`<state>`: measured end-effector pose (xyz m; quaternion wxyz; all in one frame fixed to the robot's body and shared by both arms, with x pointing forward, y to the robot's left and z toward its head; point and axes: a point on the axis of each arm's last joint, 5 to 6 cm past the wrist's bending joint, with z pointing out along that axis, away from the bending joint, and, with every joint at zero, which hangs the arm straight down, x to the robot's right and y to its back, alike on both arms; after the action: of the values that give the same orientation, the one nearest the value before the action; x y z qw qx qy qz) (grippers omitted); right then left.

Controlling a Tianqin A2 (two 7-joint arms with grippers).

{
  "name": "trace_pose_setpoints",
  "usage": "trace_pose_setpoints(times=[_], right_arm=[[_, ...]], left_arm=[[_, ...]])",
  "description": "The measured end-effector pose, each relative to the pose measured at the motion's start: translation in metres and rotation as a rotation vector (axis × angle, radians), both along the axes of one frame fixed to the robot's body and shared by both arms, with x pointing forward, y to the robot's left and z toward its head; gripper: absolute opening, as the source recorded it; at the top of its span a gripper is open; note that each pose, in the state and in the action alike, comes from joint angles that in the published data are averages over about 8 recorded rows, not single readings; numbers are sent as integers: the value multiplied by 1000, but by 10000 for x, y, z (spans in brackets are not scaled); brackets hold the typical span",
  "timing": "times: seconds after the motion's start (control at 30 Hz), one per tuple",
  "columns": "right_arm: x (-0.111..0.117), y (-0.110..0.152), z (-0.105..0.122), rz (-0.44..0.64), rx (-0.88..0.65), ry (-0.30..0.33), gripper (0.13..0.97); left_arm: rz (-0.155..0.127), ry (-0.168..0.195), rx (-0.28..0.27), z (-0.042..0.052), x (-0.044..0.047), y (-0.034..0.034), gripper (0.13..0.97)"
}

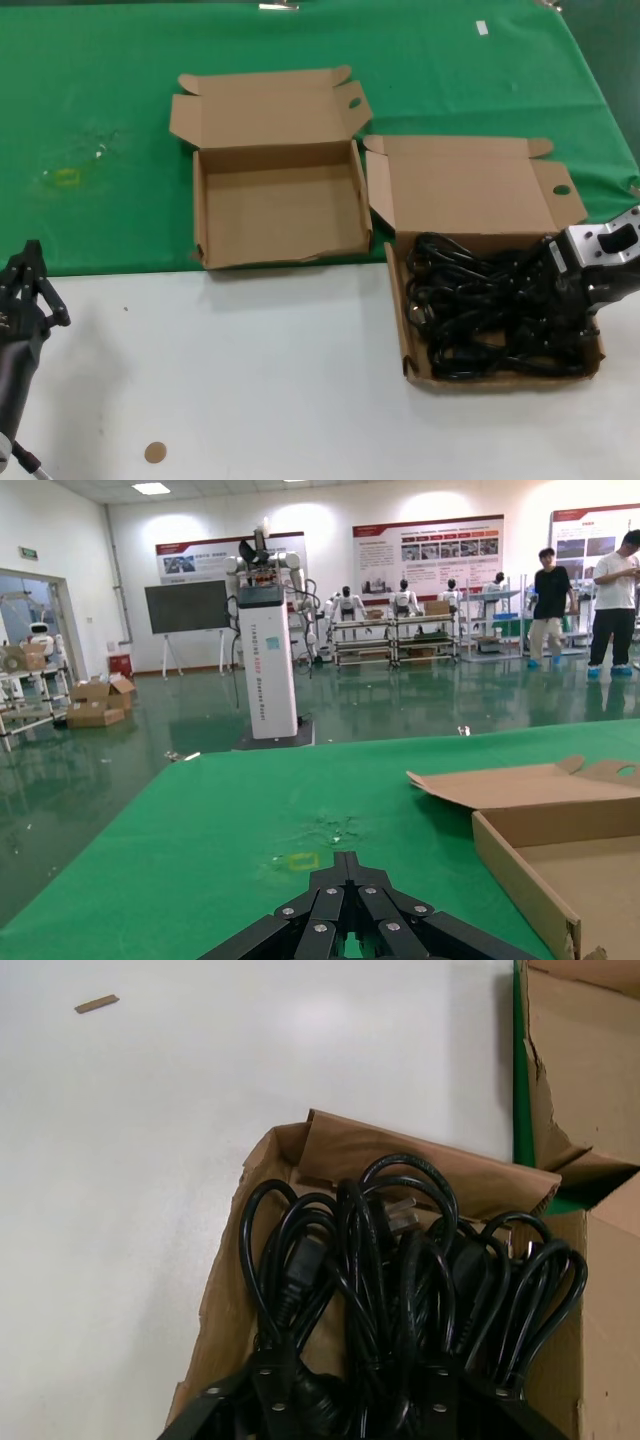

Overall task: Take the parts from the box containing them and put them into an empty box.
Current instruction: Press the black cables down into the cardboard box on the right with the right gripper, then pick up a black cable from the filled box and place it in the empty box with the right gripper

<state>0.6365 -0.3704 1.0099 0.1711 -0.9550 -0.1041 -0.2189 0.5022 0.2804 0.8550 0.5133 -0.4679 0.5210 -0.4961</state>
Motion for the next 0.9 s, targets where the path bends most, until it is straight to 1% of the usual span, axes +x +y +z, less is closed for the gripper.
trace_pose_setpoints(times=[0.13,0.4,0.43,0.5,0.7,0.9], right_arm=[[6,-15,-5,-11,-5,2,465],[16,-35,24,-27,-11,-6,294],[12,-32,36,-27,-11,-7,294],[4,-25,66,-28,-9,-10,269],[-17,21,204,-27,3,-24,193],[-1,99,446,-19,26,-56,186]], left_arm=[[0,0,0,0,0,0,144],[0,0,0,0,0,0,144],[0,0,0,0,0,0,144],[0,0,0,0,0,0,144],[0,0,0,0,0,0,144],[0,0,0,0,0,0,144]])
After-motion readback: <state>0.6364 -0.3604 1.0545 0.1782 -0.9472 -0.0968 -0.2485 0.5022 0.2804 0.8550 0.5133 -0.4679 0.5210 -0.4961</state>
